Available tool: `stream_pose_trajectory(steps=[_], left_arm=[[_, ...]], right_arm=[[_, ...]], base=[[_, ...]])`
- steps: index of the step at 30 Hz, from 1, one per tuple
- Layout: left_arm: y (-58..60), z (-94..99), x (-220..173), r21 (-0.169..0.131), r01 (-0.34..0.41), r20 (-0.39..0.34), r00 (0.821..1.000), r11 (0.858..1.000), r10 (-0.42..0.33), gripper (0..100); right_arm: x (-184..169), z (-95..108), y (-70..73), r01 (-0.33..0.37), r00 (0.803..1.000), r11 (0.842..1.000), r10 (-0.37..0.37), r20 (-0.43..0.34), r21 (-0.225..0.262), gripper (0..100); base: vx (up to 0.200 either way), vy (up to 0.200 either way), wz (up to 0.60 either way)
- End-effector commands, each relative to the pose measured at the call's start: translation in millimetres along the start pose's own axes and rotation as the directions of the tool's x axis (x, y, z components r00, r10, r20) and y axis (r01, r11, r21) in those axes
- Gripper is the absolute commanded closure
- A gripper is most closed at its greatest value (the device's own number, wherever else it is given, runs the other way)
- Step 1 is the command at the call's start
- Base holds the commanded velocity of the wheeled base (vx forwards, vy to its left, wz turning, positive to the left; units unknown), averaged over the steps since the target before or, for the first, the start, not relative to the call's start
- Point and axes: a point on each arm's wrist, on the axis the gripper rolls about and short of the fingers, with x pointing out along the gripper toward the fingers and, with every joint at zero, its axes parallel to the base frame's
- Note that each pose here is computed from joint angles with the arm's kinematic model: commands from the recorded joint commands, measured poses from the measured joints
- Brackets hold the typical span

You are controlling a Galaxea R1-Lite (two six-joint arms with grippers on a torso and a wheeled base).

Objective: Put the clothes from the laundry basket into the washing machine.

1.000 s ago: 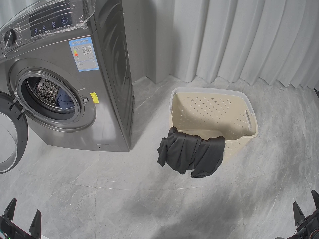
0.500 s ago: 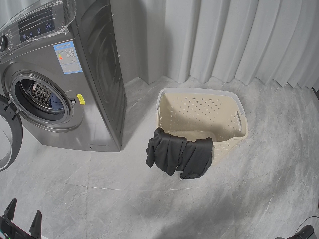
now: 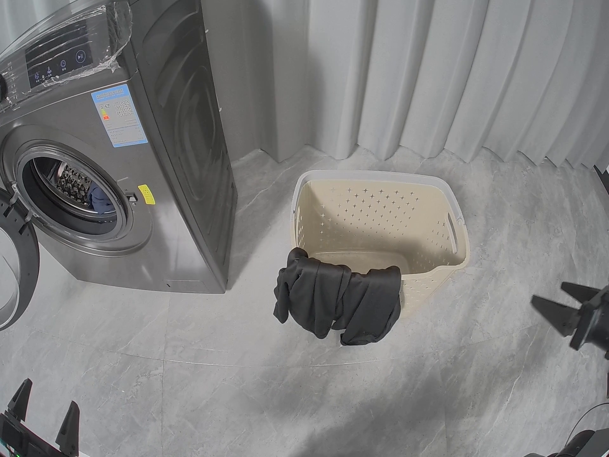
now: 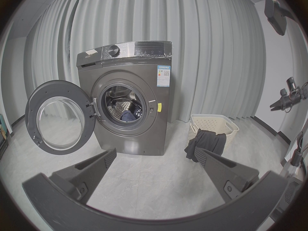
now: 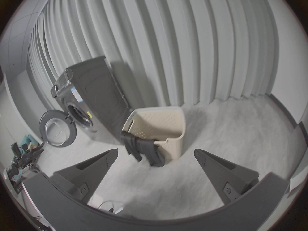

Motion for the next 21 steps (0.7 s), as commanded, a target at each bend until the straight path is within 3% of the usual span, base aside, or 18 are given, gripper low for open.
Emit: stream_pose_trajectory(steps=[1,6,14,21], left_arm=[[0.1,-5.1,0.5,0.005,0.001,-0.007,1.000,1.000,-0.001,0],[0.0,-5.1,0.5,0.009,0.006,-0.008,1.000,1.000,-0.006,0],[0.1,-5.1,0.5,0.005,0.001,-0.007,1.000,1.000,-0.001,0],[0.1,-5.1,0.5,0.009,0.001,-0.007,1.000,1.000,-0.001,0]], right_arm=[[70.2,-29.0,9.7,-0.077,0.953,0.997,0.082,-0.291,0.029,0],[103.1,-41.0,12.2,-0.079,0.941,0.996,0.091,-0.327,0.051,0],[145.1,-65.3,24.1,-0.114,0.916,0.993,0.120,-0.383,0.039,0],[178.0,-80.8,33.4,-0.092,0.914,0.995,0.099,-0.393,0.036,0]], base=[[0.000,0.000,0.00],[0.000,0.000,0.00],[0.000,0.000,0.00],[0.171,0.000,0.00]])
